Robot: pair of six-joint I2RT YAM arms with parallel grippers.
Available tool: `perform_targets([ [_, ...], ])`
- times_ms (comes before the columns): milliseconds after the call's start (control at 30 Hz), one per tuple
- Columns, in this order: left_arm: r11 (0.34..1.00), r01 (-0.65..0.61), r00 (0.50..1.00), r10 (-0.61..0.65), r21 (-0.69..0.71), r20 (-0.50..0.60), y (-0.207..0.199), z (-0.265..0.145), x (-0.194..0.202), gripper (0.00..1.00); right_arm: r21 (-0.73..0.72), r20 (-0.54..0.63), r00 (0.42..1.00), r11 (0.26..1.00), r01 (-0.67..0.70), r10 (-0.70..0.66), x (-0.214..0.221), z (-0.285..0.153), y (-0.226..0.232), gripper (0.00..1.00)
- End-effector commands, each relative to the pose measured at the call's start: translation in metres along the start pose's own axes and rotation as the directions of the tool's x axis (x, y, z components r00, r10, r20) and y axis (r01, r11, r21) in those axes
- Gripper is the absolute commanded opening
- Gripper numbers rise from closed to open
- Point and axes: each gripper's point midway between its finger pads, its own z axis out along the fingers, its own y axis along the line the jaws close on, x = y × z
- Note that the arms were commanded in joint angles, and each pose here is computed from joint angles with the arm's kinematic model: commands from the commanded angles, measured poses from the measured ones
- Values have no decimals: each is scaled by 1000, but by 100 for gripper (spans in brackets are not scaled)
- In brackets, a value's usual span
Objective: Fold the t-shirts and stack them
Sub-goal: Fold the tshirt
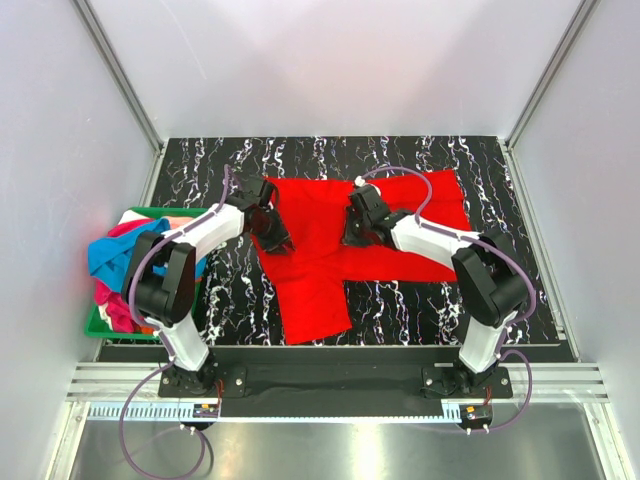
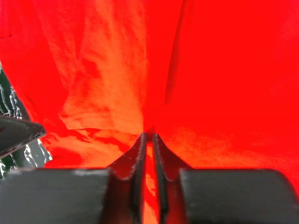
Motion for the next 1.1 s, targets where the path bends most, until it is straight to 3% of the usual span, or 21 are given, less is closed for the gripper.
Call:
perform_targets([
  [0,999,-47,997,46,5,62,-11,-20,-10,32,20,-13,1000,1000,11,-11,-6,-4,-6,22],
  [67,997,-71,994,71,-1,89,-12,-23,-15,35,22,-13,1000,1000,5,-5,-9,-8,-6,30],
  [133,993,-116,987,116,-10,108,-15,-21,-25,36,23,-5,1000,1000,-3,3,-13,-12,-7,31],
  [267,989,-136,979,143,-57,147,-22,-17,-61,36,41,8,999,999,-34,34,-28,-13,-16,32],
  [333,985,-121,979,139,-123,152,-7,-4,-77,36,63,12,998,996,-67,67,-34,-10,-26,32],
  [633,975,-109,976,142,-194,165,4,33,-135,36,206,124,971,952,-225,202,-82,-8,-106,31],
  [1067,961,-9,983,60,-278,175,29,76,-173,36,408,301,869,771,-490,393,-125,12,-245,28],
])
